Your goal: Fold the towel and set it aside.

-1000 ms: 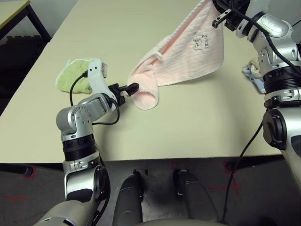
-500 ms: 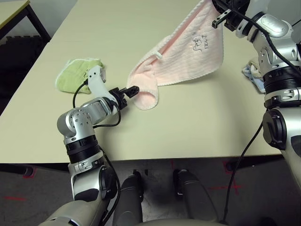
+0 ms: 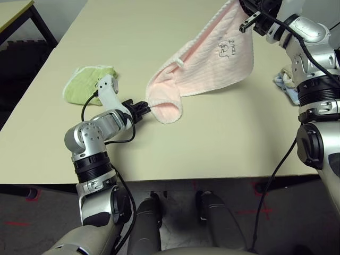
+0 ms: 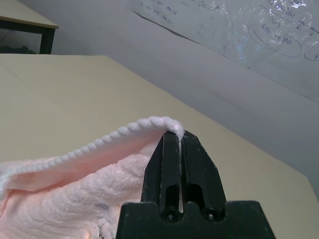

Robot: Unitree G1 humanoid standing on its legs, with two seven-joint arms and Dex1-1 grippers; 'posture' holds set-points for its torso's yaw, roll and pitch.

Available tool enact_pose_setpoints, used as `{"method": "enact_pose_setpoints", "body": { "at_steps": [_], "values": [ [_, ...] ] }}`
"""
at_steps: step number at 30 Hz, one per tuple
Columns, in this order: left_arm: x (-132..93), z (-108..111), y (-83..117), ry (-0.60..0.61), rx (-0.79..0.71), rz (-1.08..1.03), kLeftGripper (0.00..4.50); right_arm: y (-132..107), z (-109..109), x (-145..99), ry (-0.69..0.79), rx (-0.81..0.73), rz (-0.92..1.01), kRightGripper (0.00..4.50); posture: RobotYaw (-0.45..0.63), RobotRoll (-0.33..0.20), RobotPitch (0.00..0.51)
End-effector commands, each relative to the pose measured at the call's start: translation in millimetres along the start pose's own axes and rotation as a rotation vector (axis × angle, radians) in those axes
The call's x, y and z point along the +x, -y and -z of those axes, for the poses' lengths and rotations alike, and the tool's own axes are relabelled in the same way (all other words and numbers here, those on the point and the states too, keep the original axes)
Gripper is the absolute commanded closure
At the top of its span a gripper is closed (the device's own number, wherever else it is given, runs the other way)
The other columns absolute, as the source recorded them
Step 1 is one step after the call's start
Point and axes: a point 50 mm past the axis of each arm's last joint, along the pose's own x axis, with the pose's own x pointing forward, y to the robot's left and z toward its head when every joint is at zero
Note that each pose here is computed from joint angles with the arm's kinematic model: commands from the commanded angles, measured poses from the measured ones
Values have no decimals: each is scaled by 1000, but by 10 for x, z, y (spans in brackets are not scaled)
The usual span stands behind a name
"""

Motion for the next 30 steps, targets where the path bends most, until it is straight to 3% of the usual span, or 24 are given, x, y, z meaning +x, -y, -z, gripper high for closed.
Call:
{"method": "enact_pose_setpoints", "body": {
  "at_steps": [1,8,11,14,22,30],
  "values": [
    [-34,-104,-17,39,47,-17,4458,13,19,-27,2,-3,8,4500,-139,0,183],
    [-73,-252,-52,106,152,-58,4458,15,50,-38,-5,-4,13,4500,-139,0,183],
    [-134,-441,-2,201,400,-126,4458,-19,159,-77,-35,10,13,4500,-139,0,183],
    [-146,-461,-11,230,568,-170,4458,-107,304,-122,-89,23,0,4500,-139,0,183],
    [-169,-488,-33,280,776,-216,4458,-149,582,-252,-269,23,25,4500,-136,0,188],
    [-221,-501,-52,256,869,-181,4458,-192,593,-436,-326,138,-105,4500,-148,0,194]
  ]
}}
